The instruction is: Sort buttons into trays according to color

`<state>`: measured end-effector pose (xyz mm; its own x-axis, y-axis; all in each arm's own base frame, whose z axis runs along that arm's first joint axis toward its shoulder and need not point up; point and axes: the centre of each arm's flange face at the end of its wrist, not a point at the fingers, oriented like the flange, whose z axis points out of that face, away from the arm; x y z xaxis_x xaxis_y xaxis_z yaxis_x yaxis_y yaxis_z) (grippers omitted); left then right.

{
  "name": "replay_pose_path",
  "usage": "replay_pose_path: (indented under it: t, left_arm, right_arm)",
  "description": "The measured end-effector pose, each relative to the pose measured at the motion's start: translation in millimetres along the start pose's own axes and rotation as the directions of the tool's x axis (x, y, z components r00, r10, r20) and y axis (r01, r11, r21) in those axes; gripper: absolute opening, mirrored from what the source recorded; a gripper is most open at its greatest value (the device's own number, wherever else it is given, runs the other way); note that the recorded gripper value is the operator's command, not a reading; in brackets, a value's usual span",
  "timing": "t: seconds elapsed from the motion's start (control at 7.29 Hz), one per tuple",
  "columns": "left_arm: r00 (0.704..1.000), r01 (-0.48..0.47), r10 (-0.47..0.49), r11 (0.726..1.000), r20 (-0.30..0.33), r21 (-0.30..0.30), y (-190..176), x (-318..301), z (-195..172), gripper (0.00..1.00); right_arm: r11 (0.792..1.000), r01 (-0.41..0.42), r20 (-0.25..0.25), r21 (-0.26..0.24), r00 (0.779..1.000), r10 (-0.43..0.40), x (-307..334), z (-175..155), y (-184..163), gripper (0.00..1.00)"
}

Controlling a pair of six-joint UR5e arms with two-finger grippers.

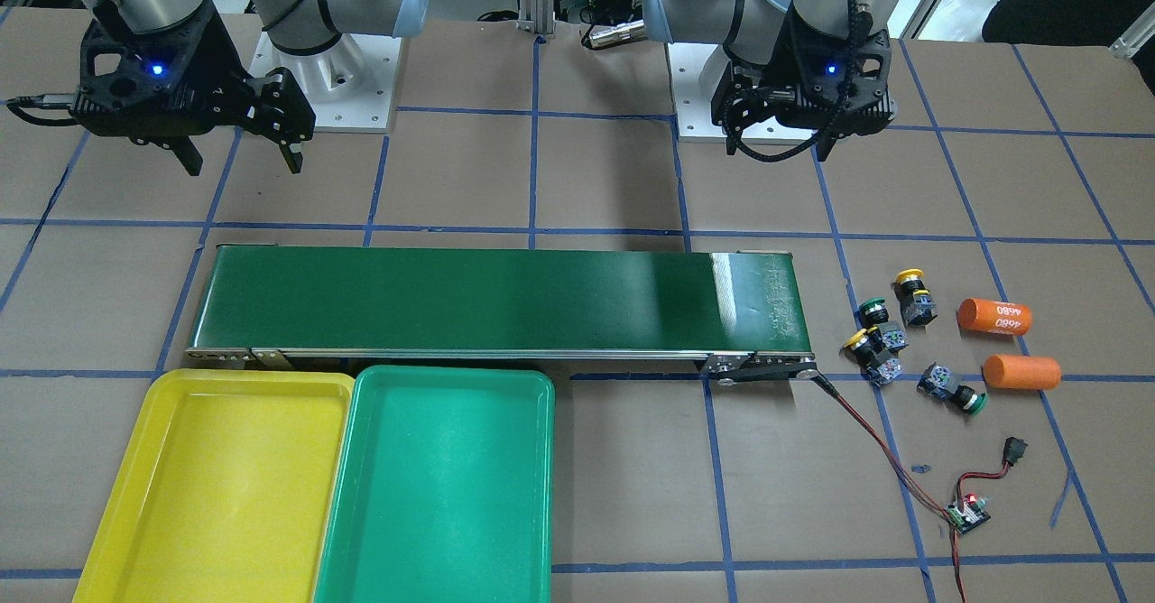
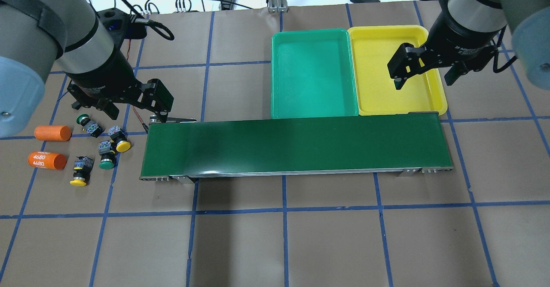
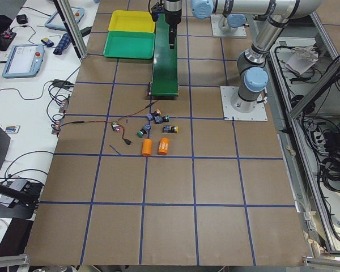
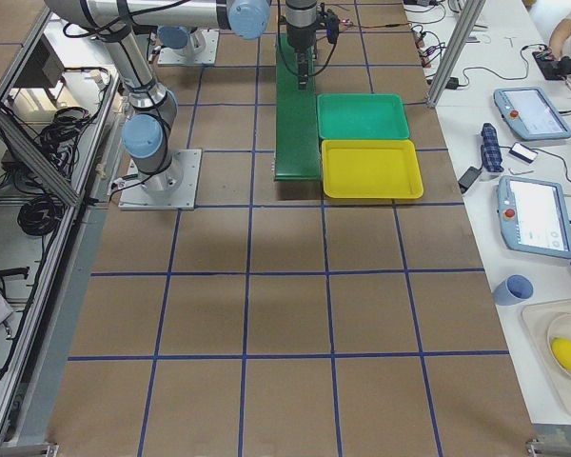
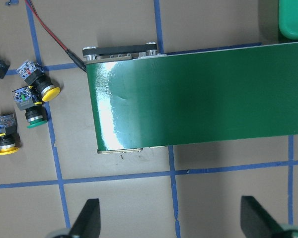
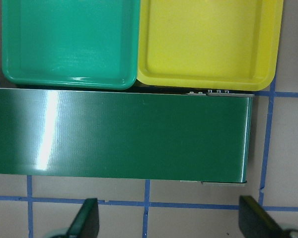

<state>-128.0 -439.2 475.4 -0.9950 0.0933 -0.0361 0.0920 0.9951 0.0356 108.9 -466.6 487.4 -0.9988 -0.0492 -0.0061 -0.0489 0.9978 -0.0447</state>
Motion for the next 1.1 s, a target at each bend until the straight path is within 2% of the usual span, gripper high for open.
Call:
replay_pose_path:
  t: [0.55,1.1]
  left_arm:
    - [0.999,0.037,-0.037,0.999,-0.003,0.008,-18,-15,18,1.00]
    - [0.999,0.040,-0.040,0.999,0.000,0.001,-19,-12,23,1.00]
  right_arm:
    - [1.000,0.000,0.000,0.001,1.000,0.000,0,1,0,1.00]
    - [1.000,0.002,0.000,-0.001,1.000,-0.002,0,3,-1,1.00]
